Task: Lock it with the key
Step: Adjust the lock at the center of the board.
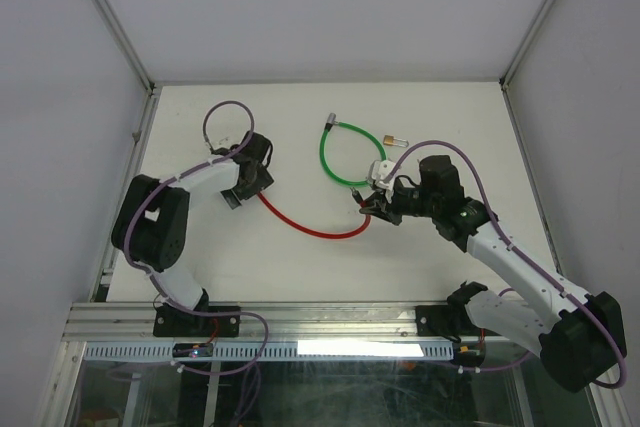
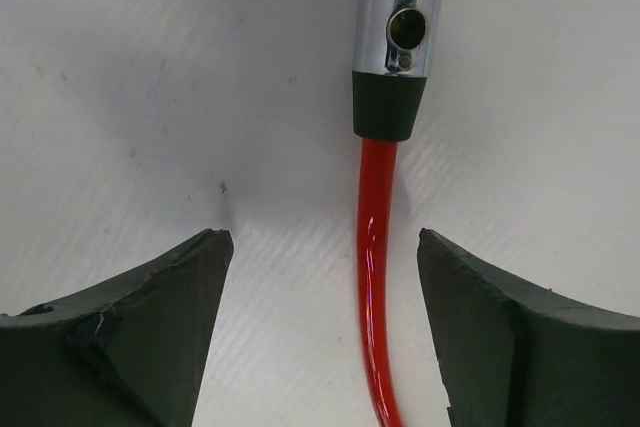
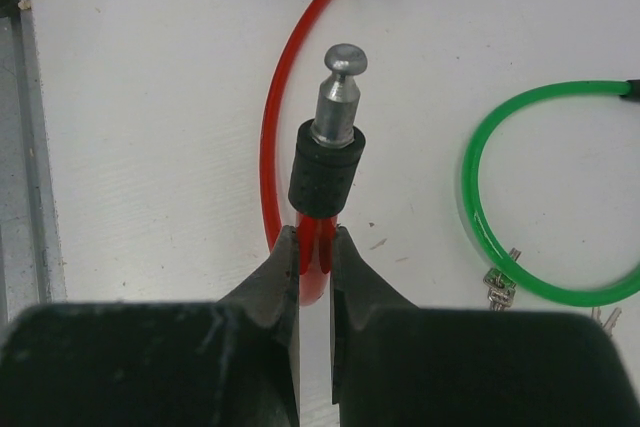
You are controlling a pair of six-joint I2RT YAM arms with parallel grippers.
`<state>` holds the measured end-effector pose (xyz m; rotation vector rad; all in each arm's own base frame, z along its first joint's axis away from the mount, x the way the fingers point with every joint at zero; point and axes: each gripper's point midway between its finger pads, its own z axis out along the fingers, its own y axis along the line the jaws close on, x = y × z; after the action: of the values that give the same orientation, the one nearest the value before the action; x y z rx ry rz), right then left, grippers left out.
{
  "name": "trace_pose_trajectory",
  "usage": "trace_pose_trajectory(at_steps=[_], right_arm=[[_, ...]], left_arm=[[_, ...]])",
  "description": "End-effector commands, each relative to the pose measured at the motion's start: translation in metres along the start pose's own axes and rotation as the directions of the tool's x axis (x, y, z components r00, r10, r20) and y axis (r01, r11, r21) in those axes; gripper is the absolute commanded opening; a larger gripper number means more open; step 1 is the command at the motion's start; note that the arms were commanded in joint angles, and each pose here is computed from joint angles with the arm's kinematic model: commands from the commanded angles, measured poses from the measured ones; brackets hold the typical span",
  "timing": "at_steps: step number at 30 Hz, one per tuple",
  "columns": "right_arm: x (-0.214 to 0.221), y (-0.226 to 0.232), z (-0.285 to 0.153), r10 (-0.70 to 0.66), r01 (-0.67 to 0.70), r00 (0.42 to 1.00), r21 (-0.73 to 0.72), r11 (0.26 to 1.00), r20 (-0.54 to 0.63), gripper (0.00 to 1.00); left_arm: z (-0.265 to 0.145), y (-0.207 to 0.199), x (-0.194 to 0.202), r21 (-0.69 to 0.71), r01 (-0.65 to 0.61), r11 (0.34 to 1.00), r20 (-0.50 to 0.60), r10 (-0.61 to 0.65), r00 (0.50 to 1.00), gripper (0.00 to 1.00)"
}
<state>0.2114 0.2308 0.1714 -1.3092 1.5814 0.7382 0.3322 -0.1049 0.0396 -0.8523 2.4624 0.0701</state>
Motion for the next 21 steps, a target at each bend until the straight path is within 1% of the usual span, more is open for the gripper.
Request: trace_pose_trajectory(at_steps=[1, 3, 6, 8, 10, 12, 13, 16, 21], right_arm=[[-0.009, -0.005, 0.000, -0.027, 0.026, 0.999, 0.016, 1.000, 0.038, 0.00], [-0.009, -0.005, 0.000, -0.028, 0.027, 0.999, 0.017, 0.999, 0.040, 0.00], [-0.009, -0.005, 0.000, -0.028, 0.027, 0.999, 0.014, 1.000, 0.041, 0.00], [-0.010, -0.005, 0.000, -0.027, 0.026, 0.999, 0.014, 1.000, 0.042, 0.00], [-0.009, -0.005, -0.001, -0.025, 0.024, 0.999, 0.014, 1.000, 0.041, 0.00], [-0.009, -0.004, -0.001, -0.022, 0.022, 0.999, 0.009, 1.000, 0.042, 0.00], [-0.010, -0.003, -0.001, -0.022, 0.022, 0.999, 0.005, 1.000, 0.044, 0.00], [-0.011, 0.000, -0.001, -0.020, 0.021, 0.998, -0.012, 1.000, 0.052, 0.00], [-0.013, 0.011, 0.000, 0.008, -0.003, 0.998, -0.078, 0.997, 0.068, 0.00]], left_arm=[[0.012, -0.018, -0.006, -0.006, -0.008, 1.000, -0.006, 0.007, 1.000, 0.72], [0.019, -0.019, -0.004, -0.018, -0.015, 1.000, -0.013, 0.015, 1.000, 0.61], [0.026, -0.020, -0.001, -0.032, -0.026, 0.999, -0.027, 0.025, 0.999, 0.57], [0.030, -0.022, 0.001, -0.034, -0.032, 0.999, -0.038, 0.031, 0.999, 0.49], [0.033, -0.023, 0.003, -0.034, -0.038, 0.999, -0.049, 0.036, 0.998, 0.35], [0.035, -0.025, 0.004, -0.036, -0.039, 0.999, -0.055, 0.037, 0.998, 0.17], [0.034, -0.025, 0.004, -0.036, -0.039, 0.999, -0.056, 0.037, 0.998, 0.12], [0.029, -0.028, -0.002, -0.026, -0.035, 0.999, -0.043, 0.034, 0.999, 0.07], [-0.002, -0.040, -0.025, 0.053, -0.002, 0.999, 0.017, 0.001, 1.000, 0.00]])
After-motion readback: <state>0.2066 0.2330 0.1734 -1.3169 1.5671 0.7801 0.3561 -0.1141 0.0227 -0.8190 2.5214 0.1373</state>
